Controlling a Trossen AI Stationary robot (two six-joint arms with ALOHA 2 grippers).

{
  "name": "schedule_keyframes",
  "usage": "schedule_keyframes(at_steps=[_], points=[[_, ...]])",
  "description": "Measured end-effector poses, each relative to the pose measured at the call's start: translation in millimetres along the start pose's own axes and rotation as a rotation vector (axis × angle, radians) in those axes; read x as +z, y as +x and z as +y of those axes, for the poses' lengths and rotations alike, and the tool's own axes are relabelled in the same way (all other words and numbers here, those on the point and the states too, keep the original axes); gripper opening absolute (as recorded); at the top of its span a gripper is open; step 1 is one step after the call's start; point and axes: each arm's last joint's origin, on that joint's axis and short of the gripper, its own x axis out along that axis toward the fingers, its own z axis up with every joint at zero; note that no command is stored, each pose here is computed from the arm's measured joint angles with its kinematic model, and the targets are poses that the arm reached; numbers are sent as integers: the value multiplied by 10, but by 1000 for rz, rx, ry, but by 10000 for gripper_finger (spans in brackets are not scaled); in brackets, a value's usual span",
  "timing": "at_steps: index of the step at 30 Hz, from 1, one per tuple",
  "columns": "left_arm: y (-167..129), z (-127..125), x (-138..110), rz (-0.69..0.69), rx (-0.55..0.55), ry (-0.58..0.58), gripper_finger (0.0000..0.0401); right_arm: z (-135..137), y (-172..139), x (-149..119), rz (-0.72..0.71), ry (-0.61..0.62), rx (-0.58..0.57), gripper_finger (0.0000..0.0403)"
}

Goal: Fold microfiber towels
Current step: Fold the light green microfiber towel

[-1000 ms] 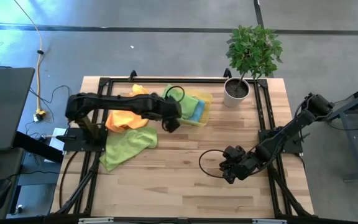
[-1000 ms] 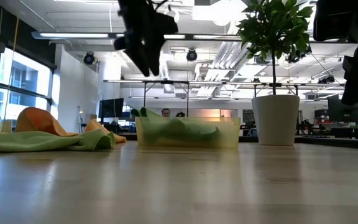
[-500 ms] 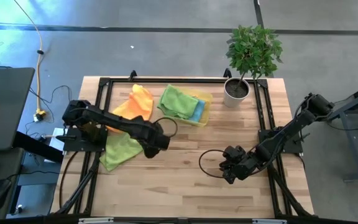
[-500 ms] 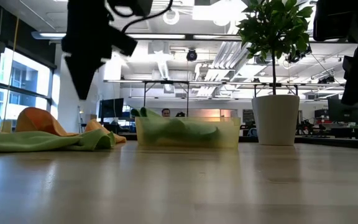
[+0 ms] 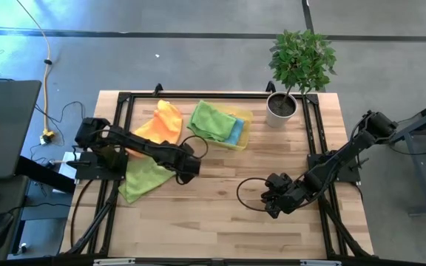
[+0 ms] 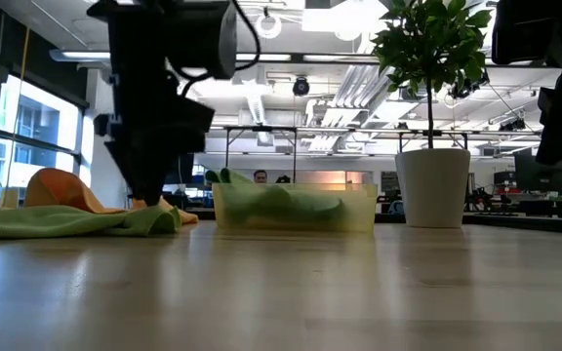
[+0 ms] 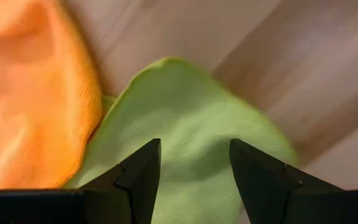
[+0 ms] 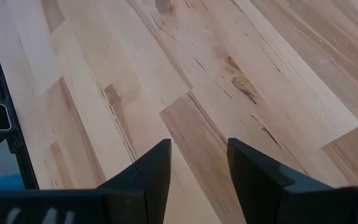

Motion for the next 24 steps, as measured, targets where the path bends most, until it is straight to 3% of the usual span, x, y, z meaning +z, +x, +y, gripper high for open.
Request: schedule_keyframes(at_steps=[4, 8, 16, 24], points=[[124, 83, -55, 35, 41, -32, 182, 0, 0, 0, 0, 0, 0, 149], [241, 85, -120, 51, 8, -40, 181, 0, 0, 0, 0, 0, 0, 149], [263, -109, -155, -31, -173, -48, 181, 0, 0, 0, 0, 0, 0, 149], [151, -521, -191, -175, -463, -89, 181, 1, 0, 0, 0, 0, 1, 149]])
